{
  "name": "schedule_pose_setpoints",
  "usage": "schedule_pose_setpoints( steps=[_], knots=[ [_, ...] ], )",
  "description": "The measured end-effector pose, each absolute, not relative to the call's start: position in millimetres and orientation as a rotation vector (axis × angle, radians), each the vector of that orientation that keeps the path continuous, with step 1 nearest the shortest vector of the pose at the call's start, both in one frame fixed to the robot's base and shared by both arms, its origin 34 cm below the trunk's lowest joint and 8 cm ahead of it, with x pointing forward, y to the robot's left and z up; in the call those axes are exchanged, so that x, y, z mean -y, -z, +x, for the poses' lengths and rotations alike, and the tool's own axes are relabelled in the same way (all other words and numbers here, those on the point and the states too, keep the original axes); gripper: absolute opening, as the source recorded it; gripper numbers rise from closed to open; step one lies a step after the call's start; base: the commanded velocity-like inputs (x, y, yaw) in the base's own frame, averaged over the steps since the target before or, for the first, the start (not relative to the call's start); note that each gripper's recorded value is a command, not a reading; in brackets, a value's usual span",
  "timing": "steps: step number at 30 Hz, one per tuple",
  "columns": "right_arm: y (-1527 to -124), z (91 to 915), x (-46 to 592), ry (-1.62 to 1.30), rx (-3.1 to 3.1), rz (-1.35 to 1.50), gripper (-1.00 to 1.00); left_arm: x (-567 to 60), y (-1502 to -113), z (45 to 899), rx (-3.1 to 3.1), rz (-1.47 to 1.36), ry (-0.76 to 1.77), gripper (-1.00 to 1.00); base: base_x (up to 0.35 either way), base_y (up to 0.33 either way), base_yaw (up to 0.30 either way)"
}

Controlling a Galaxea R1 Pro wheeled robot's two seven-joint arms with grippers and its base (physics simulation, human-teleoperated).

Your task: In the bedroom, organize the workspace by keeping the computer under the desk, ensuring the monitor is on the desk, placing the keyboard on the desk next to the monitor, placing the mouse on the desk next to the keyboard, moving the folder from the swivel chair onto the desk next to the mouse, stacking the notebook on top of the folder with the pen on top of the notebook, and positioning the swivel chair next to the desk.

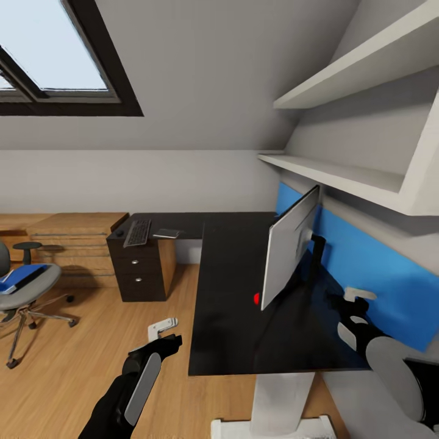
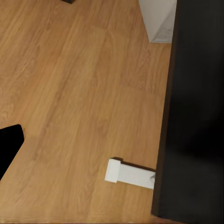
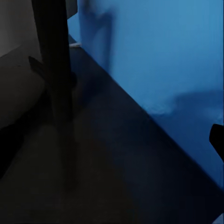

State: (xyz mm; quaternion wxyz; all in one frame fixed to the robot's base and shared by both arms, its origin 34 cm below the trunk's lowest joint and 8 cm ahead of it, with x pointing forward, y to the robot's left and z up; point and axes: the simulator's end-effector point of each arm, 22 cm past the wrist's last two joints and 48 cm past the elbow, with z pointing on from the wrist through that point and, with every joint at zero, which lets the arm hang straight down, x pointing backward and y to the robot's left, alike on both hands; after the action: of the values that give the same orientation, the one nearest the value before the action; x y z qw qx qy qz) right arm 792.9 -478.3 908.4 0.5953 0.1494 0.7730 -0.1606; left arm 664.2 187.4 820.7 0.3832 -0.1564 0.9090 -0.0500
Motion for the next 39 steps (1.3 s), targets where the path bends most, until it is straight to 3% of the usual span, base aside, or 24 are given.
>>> schedule_pose_setpoints(
  steps=[8, 19, 39],
  knots=[
    [-939, 817, 445, 0.283, -1.842, 0.377, 1.00, -188, -818, 663, -2.322, -0.402, 0.119, 1.00, -0.133, 0.000, 0.000],
    [-951, 724, 402, 0.275, -1.833, 0.444, 1.00, -189, -816, 662, -2.324, -0.403, 0.113, 1.00, -0.005, 0.020, 0.000],
    [-966, 712, 334, 0.318, -1.711, 0.263, 1.00, -190, -816, 662, -2.326, -0.403, 0.114, 1.00, 0.004, 0.276, 0.000]
  ],
)
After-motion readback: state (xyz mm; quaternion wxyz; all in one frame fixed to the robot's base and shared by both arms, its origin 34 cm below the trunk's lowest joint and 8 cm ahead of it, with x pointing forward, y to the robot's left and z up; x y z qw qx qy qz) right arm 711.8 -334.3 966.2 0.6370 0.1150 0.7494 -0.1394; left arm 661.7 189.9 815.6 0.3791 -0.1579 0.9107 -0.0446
